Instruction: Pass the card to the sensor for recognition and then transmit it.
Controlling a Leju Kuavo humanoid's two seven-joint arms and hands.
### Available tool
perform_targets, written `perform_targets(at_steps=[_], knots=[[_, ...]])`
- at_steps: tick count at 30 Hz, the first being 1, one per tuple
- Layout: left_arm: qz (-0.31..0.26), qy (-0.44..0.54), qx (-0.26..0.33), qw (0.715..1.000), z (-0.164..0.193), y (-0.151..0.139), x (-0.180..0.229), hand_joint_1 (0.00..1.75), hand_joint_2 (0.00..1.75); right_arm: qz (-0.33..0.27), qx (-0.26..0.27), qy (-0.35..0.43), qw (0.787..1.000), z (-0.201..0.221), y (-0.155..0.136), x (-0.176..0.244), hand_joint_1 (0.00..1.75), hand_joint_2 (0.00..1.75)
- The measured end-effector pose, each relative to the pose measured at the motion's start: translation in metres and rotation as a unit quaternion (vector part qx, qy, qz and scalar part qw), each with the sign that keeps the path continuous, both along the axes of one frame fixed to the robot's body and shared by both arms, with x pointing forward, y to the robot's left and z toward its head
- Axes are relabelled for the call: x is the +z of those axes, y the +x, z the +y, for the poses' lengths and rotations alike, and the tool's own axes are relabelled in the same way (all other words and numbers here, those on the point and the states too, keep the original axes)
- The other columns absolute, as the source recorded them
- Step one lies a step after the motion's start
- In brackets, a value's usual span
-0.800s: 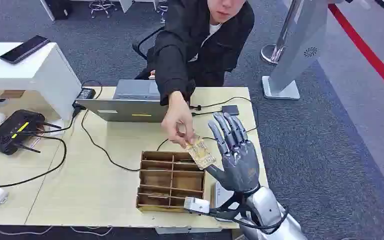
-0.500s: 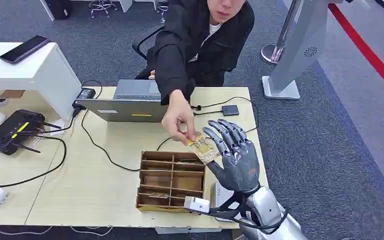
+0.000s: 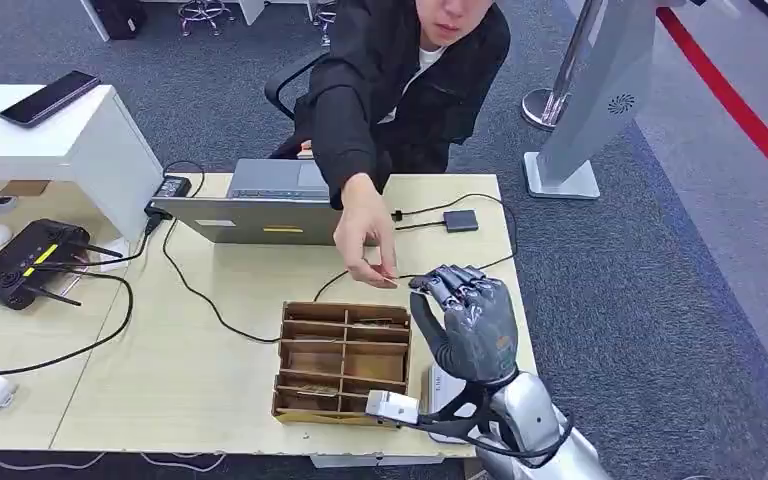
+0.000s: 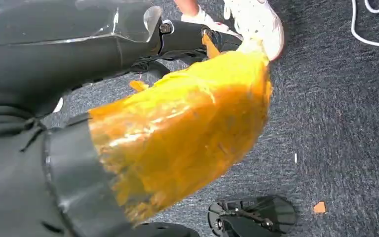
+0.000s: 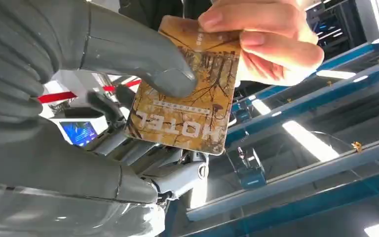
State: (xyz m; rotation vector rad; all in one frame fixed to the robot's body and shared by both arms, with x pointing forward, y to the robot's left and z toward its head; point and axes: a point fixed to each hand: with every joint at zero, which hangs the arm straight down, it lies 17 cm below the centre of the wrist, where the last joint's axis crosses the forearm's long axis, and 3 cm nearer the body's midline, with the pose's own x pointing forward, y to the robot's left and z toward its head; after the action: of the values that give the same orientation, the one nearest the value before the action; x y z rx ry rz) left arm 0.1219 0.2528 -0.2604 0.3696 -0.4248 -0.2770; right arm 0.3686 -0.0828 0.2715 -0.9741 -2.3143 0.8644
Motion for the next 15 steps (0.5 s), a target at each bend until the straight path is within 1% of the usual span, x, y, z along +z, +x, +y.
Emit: perform_targets(at_steps=[8, 15], knots=[[0.001, 0.000, 0.003, 1.000, 0.0005, -0.0004, -0.0001, 0.00, 0.00, 0.000, 0.010, 0.016, 1.000, 0.0012, -0.0019, 0.0042, 1.75, 1.75], [0.000, 0.000, 0.007, 1.000, 0.0013, -0.0006, 0.0000, 0.00, 0.00, 0.035, 0.036, 0.052, 0.997, 0.0022, -0.0001, 0.0036, 1.75, 1.75]])
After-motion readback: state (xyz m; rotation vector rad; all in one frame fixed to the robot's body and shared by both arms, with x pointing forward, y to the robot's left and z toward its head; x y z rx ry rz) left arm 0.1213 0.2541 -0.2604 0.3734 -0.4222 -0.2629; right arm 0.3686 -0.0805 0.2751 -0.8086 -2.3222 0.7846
